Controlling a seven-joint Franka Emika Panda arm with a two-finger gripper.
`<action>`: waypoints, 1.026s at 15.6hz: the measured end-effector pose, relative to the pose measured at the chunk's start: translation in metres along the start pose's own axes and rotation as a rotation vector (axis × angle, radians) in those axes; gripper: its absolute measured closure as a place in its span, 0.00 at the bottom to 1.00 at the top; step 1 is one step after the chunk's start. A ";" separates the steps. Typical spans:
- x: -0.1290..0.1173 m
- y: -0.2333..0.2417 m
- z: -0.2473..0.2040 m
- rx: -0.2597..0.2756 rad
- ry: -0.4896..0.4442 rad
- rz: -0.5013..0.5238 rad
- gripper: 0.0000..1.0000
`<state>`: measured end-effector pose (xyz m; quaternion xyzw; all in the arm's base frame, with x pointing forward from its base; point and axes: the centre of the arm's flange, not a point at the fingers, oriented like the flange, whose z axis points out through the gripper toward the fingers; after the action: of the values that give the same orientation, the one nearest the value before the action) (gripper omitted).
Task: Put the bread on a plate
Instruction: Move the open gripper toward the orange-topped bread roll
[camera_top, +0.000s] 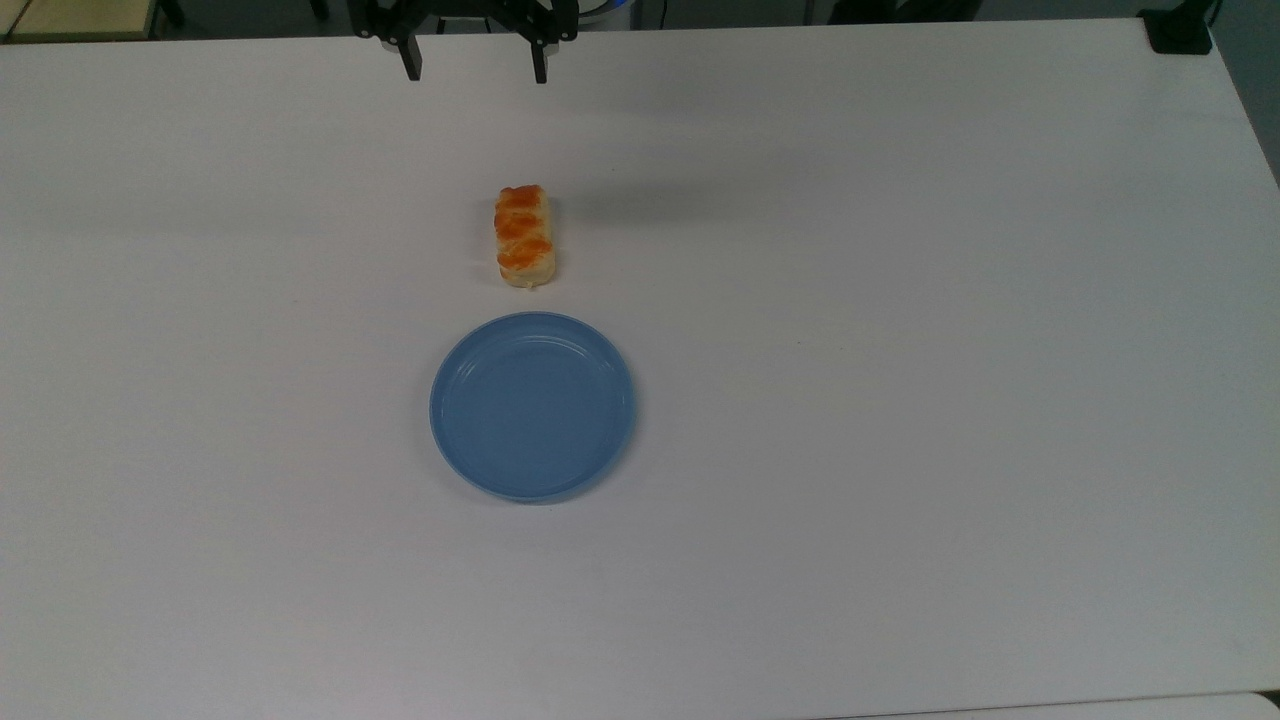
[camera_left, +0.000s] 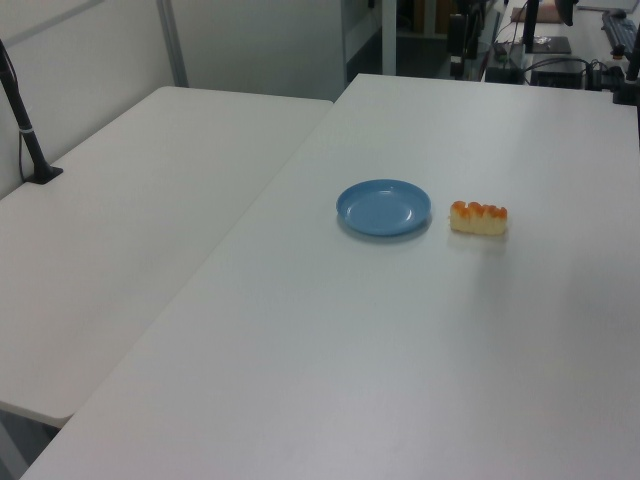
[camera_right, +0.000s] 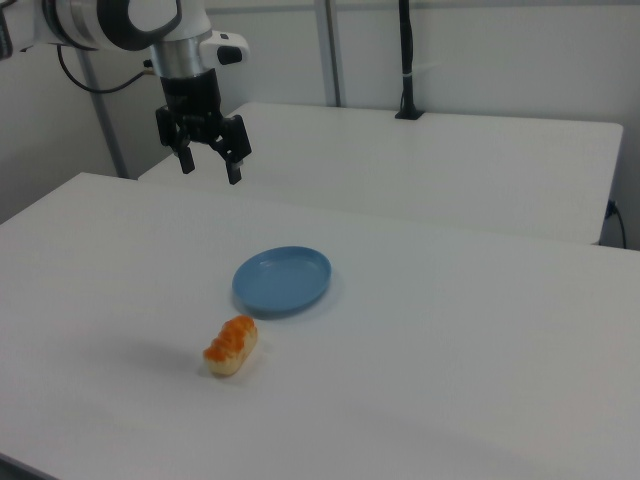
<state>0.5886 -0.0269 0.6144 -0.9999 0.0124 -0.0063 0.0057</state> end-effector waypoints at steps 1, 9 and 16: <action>0.000 0.001 0.000 0.000 0.000 0.001 0.00; -0.001 0.015 -0.002 -0.002 0.003 0.015 0.00; -0.001 0.016 -0.002 -0.002 0.003 0.003 0.00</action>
<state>0.5871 -0.0427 0.6158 -0.9999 0.0141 -0.0077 0.0048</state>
